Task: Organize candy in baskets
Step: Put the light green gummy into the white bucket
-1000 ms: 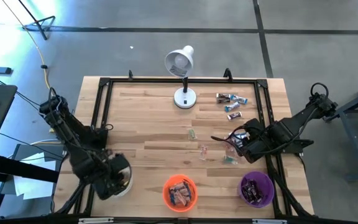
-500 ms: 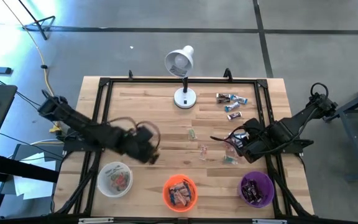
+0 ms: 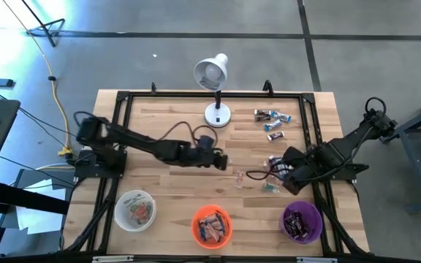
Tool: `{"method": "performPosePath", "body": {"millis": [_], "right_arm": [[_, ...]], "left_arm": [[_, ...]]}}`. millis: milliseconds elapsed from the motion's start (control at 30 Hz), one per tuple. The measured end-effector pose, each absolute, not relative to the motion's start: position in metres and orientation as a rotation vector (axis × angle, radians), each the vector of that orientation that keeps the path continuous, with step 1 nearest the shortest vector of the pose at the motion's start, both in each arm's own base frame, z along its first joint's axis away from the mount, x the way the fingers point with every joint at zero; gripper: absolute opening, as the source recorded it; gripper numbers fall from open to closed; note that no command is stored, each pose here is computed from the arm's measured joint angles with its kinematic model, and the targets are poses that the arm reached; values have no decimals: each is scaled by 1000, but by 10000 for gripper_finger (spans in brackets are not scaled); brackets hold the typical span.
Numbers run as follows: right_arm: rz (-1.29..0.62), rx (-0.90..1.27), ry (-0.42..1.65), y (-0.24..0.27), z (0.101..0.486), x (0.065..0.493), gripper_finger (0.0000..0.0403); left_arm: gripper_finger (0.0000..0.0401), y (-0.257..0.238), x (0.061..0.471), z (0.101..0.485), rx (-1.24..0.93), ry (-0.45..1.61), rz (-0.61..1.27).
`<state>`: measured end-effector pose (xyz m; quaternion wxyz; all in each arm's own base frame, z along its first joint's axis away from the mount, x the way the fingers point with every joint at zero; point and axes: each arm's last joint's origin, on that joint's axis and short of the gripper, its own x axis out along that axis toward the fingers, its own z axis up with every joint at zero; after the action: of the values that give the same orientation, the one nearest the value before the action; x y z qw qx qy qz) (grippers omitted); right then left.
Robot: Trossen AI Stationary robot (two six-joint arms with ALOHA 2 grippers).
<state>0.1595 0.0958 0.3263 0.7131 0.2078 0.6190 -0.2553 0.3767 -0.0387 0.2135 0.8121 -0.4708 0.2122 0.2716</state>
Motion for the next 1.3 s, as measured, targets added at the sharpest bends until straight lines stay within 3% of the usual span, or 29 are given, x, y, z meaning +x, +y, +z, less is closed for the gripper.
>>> {"method": "performPosePath", "body": {"millis": [167,367,567,767,900,1300], "right_arm": [[-482,395,1415,96,326,159,144],[-395,328,1451,97,326,159,144],[-386,328,1443,89,328,159,144],[-445,423,1353,69,340,151,144],[-465,457,1321,63,344,147,144],[-397,374,1311,50,332,119,144]], "left_arm": [[127,-38,403,190,-1074,482,614],[127,-25,423,190,-1076,531,716],[126,-3,423,203,-978,668,841],[126,11,426,209,-1002,692,799],[126,12,427,192,-1013,789,790],[126,6,430,189,-1135,722,861]]}}
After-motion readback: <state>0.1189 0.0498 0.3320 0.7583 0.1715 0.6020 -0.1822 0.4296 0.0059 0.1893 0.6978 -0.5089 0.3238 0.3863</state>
